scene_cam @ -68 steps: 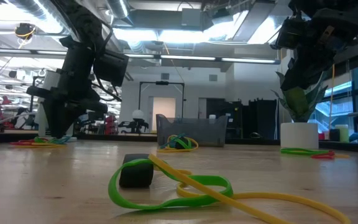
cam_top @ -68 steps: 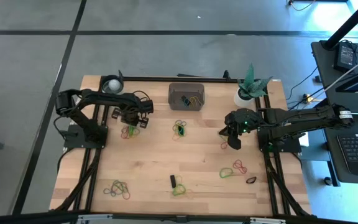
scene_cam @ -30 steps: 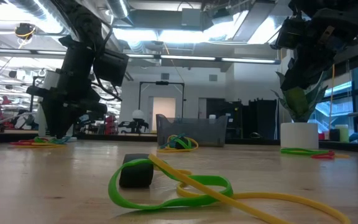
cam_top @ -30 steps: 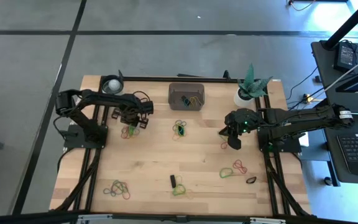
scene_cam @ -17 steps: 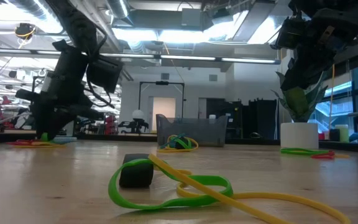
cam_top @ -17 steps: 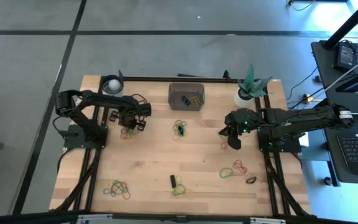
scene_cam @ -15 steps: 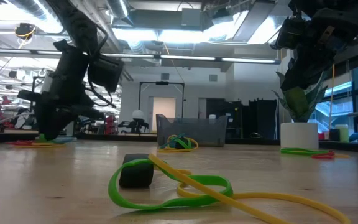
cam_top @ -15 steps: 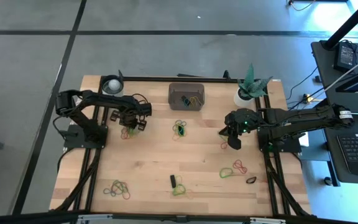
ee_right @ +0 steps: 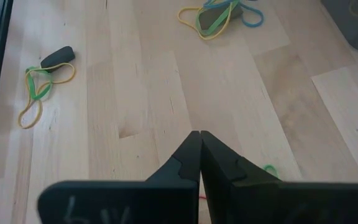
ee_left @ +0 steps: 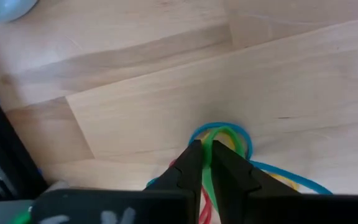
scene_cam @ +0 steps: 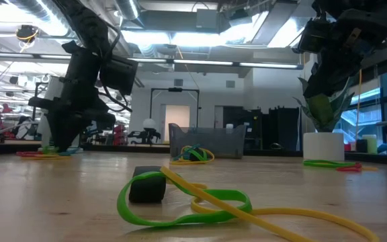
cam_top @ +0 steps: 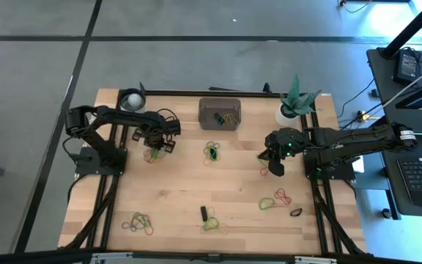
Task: Pick and place rubber bands into bin
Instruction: Put the green rubber band into the bin
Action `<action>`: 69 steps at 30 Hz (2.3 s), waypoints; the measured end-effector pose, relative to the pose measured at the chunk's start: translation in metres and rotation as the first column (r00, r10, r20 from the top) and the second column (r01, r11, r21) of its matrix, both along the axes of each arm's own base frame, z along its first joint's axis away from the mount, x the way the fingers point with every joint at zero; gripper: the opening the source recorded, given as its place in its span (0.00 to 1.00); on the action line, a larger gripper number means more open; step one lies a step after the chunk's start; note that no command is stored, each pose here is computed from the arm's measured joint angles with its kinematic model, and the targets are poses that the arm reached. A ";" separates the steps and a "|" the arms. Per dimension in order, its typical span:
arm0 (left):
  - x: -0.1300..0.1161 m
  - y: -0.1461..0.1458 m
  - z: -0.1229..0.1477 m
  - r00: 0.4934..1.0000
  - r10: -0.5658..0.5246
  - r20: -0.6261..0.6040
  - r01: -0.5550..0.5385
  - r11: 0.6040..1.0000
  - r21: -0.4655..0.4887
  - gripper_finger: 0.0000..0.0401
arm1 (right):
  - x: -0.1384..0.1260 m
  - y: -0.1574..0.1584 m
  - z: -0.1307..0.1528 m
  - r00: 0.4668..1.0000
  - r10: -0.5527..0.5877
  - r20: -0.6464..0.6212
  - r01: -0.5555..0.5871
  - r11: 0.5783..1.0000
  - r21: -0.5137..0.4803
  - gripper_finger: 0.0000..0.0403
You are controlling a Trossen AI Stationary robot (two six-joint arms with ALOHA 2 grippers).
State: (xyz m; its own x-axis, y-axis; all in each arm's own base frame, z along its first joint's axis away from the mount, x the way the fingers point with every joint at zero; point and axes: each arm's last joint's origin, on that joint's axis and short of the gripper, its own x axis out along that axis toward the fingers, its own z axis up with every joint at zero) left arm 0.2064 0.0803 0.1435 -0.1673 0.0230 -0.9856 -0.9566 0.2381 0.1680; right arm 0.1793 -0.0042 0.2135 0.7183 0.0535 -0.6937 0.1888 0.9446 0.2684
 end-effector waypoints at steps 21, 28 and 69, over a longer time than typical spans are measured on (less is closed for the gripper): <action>0.000 0.000 0.000 1.000 0.007 -0.002 -0.007 1.000 0.008 0.21 | 0.000 0.000 0.000 1.000 0.000 0.000 0.000 1.000 0.000 0.03; 0.000 0.001 0.000 1.000 0.004 -0.008 -0.004 1.000 0.025 0.17 | 0.000 0.000 0.000 1.000 0.000 0.000 0.000 1.000 0.000 0.03; 0.017 -0.012 0.098 0.932 -0.079 0.355 -0.013 0.969 0.248 0.01 | 0.000 0.000 0.000 1.000 0.017 0.001 -0.017 1.000 -0.018 0.03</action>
